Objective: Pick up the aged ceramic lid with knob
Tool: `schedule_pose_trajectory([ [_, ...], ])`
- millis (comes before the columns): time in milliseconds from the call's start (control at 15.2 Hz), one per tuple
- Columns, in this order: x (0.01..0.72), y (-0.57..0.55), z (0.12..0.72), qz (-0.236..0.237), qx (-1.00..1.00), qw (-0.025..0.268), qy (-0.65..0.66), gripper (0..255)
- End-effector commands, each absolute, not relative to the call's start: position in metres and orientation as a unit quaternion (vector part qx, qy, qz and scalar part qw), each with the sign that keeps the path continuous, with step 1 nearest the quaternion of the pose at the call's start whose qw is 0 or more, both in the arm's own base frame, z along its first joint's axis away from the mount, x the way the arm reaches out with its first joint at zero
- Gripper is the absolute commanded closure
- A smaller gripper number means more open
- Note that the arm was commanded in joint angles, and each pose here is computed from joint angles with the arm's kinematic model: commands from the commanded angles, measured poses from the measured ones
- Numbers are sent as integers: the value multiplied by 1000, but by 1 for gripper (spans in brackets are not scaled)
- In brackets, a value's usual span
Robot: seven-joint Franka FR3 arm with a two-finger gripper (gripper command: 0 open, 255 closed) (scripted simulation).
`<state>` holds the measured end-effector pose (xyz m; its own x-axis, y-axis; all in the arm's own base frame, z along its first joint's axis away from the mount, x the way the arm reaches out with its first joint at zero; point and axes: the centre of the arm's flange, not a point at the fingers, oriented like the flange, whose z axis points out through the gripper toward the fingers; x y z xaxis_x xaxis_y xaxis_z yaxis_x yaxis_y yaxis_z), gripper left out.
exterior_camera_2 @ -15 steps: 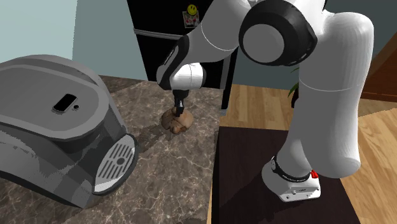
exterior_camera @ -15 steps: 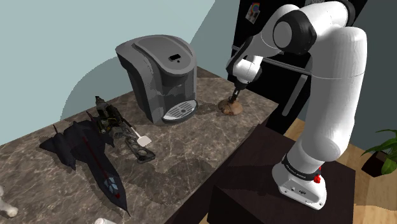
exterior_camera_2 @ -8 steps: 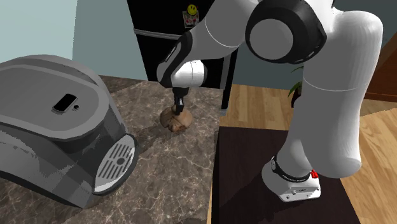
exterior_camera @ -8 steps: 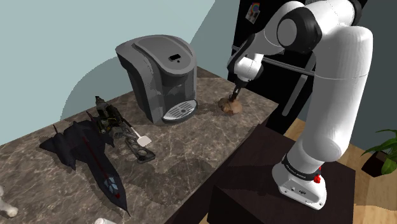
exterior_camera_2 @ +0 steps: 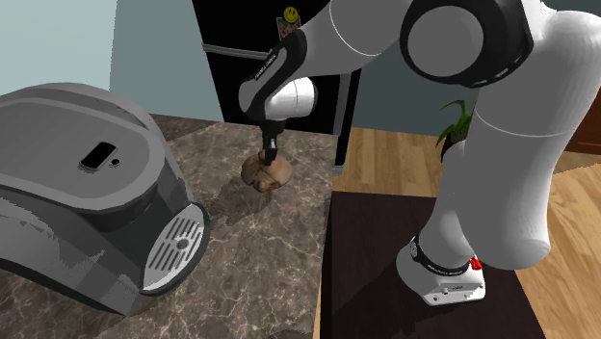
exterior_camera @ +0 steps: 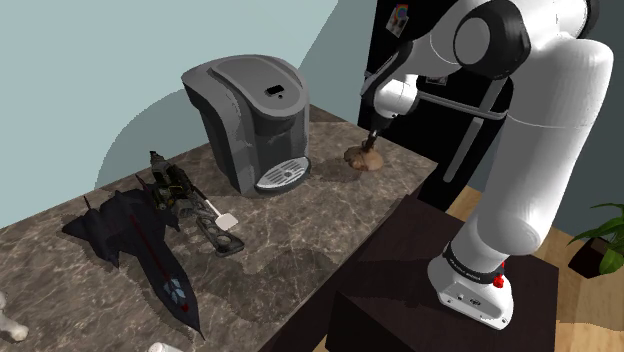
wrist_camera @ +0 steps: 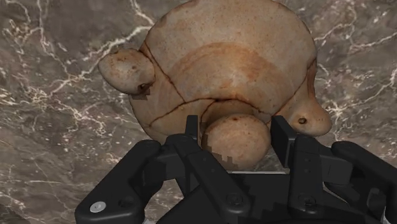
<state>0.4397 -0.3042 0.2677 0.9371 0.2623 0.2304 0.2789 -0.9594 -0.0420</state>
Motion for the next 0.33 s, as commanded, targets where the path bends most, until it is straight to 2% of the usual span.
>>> schedule_pose_trajectory([
  [0, 440, -304, 278, -112, -983, 37, -138, 255],
  [264, 440, -304, 290, -112, -983, 37, -138, 255],
])
